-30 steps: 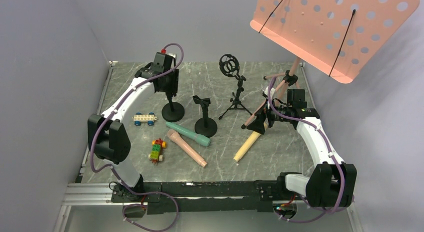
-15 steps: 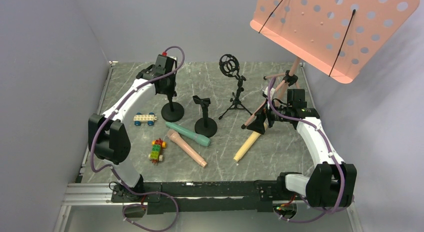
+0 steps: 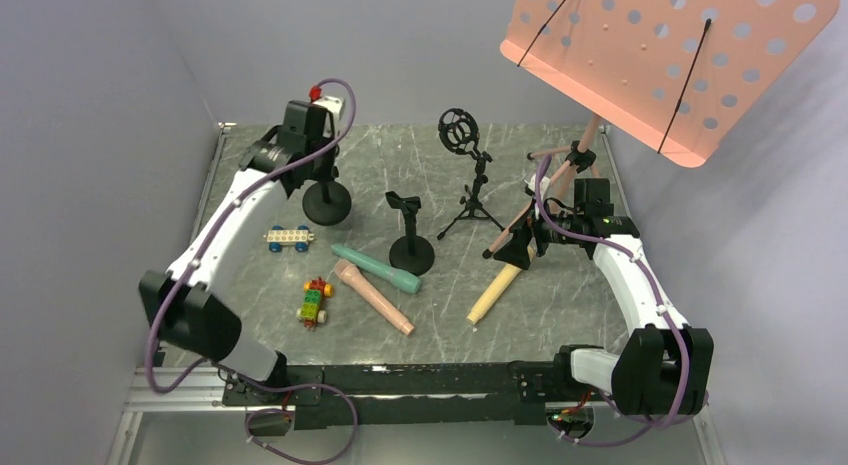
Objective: Attach the microphones to the stand
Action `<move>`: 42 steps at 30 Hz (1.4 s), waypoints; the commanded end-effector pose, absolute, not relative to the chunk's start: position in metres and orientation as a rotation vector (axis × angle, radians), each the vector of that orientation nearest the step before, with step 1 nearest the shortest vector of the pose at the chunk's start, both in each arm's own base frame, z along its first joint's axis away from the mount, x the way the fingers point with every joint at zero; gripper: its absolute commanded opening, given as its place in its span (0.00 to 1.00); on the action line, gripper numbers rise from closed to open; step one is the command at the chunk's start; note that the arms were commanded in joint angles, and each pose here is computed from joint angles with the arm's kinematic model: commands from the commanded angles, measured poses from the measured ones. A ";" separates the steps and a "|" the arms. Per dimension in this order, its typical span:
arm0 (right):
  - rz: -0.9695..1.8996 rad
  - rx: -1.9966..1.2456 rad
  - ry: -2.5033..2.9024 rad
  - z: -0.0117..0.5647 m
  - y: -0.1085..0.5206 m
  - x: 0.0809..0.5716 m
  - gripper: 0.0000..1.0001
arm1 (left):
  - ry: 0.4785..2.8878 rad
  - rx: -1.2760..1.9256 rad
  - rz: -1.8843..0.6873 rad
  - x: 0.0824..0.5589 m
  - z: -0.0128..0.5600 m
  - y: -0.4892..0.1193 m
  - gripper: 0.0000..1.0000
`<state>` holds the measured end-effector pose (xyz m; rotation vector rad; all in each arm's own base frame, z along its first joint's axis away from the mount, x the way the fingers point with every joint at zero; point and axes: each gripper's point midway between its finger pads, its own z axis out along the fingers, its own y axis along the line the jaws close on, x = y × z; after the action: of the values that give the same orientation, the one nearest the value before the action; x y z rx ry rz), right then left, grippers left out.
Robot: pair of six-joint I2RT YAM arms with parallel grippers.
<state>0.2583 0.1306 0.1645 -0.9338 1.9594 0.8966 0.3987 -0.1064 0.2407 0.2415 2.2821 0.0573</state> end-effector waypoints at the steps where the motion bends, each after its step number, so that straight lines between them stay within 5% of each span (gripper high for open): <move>1: 0.879 -0.974 1.914 0.172 0.132 0.262 1.00 | 2.094 0.323 0.011 0.362 0.313 -0.102 0.00; 7: 0.874 -0.980 1.915 0.171 0.132 0.262 1.00 | 2.083 0.425 -0.111 0.295 0.316 -0.106 0.00; 19: 0.857 -1.008 1.913 0.173 0.130 0.263 1.00 | 1.849 0.808 -0.799 0.168 0.347 -0.199 0.00; 33: 0.774 -0.959 1.905 0.187 0.111 0.268 1.00 | 1.761 1.159 -0.927 0.192 0.316 -0.357 0.00; 42: 0.733 -0.919 1.907 0.192 0.102 0.272 1.00 | 1.808 1.201 -0.825 0.228 0.273 -0.398 0.00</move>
<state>0.2623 0.1036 0.1706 -0.8964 1.9797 0.7906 0.2050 -0.3692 0.2277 1.2433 2.0162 -0.8066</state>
